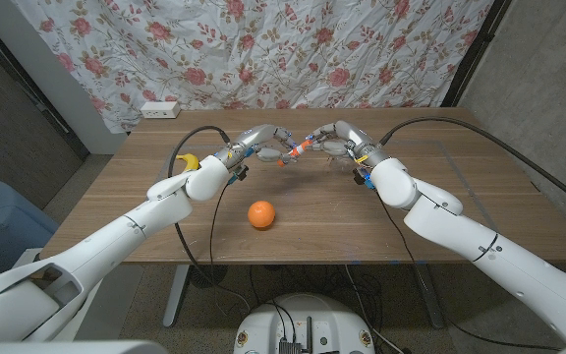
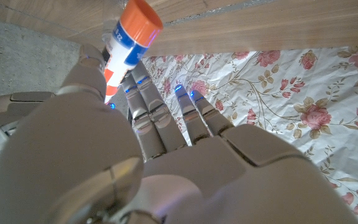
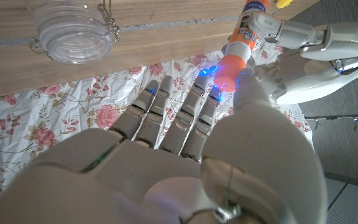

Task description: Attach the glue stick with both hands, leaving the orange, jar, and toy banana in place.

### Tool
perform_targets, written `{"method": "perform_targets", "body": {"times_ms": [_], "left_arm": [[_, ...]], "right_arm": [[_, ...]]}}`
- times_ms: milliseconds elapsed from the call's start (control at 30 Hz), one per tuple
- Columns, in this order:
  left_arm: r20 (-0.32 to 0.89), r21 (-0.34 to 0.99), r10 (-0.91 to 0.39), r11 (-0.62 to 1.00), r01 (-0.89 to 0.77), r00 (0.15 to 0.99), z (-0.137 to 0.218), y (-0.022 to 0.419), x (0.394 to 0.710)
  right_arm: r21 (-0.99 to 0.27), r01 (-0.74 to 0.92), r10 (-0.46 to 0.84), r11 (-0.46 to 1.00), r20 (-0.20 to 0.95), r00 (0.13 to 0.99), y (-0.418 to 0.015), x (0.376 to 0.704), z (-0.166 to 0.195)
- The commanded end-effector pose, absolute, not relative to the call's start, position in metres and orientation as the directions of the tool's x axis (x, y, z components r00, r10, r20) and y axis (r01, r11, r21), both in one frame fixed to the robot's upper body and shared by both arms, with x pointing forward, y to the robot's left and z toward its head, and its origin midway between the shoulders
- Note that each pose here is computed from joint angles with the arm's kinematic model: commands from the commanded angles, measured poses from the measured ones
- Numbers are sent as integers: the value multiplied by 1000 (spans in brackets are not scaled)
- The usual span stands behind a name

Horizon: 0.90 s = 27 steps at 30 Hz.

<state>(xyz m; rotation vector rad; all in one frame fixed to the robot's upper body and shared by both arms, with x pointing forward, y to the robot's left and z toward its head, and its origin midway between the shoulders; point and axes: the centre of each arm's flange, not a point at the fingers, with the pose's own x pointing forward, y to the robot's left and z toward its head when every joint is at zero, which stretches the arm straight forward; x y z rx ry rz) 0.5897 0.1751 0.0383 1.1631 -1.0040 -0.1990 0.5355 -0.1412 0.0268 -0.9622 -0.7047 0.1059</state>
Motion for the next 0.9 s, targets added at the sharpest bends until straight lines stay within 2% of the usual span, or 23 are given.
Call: {"method": "perform_targets", "body": {"times_ms": [33, 900], "left_arm": [[558, 829, -600, 437, -349, 573, 37, 175, 590], [557, 830, -603, 439, -345, 572, 39, 173, 592]], "right_arm": [[-780, 210, 382, 589, 498, 778, -143, 538, 25], [-777, 200, 387, 597, 497, 776, -138, 541, 23]]}}
